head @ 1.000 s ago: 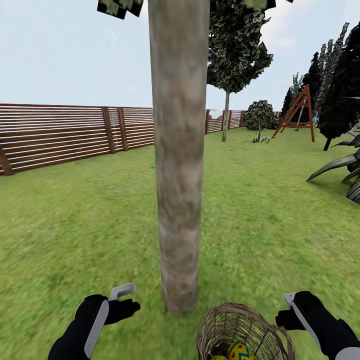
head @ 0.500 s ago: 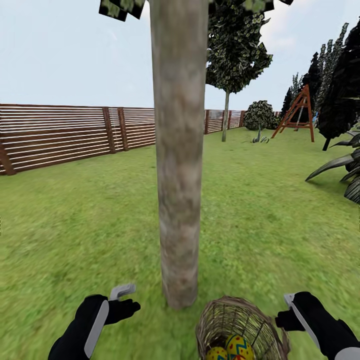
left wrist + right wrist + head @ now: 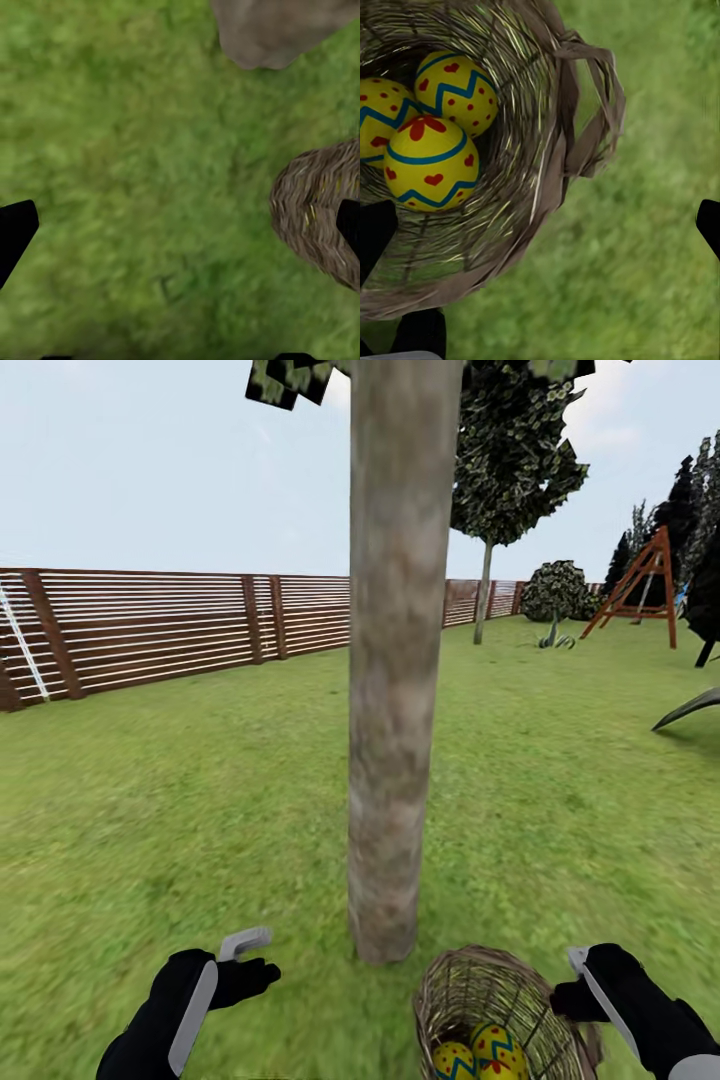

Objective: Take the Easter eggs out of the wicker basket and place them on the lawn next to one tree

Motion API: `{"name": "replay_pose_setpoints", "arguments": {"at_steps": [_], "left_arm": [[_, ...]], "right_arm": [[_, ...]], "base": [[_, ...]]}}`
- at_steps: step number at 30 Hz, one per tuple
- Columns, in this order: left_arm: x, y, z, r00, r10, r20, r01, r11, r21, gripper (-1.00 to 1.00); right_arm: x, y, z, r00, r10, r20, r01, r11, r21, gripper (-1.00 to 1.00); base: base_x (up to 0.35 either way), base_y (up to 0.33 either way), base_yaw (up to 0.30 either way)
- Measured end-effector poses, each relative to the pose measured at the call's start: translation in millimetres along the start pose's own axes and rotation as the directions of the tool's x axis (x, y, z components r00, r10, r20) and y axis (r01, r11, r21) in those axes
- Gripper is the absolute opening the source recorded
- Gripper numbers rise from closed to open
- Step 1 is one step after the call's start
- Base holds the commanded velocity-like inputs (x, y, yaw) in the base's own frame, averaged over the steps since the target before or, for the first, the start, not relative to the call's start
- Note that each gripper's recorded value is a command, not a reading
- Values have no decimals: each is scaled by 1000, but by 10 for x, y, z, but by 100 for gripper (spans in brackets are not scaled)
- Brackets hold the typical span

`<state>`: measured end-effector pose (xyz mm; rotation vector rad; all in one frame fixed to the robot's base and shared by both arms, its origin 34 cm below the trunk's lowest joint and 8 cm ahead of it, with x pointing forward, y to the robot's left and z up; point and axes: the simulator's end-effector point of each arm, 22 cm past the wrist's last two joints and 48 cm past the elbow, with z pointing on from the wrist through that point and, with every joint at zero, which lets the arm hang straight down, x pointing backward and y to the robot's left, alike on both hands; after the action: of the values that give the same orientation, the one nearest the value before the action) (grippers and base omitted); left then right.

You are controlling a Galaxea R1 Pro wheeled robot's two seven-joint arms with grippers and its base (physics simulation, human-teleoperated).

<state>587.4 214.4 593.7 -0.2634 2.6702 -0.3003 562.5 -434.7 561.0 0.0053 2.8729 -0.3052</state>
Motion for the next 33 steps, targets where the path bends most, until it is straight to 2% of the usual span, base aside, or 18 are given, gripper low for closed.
{"name": "replay_pose_setpoints", "arguments": {"at_steps": [18,33], "left_arm": [[4,11,1,1000,-2,-2,2,1000,-1,100],[16,3,9,1000,1,-4,-1,1000,-2,100]], "right_arm": [[1,1,0,1000,1,0,-1,1000,-1,100],[3,-18,-1,1000,4,0,-4,1000,0,100]], "base": [[0,0,285],[0,0,20]]}}
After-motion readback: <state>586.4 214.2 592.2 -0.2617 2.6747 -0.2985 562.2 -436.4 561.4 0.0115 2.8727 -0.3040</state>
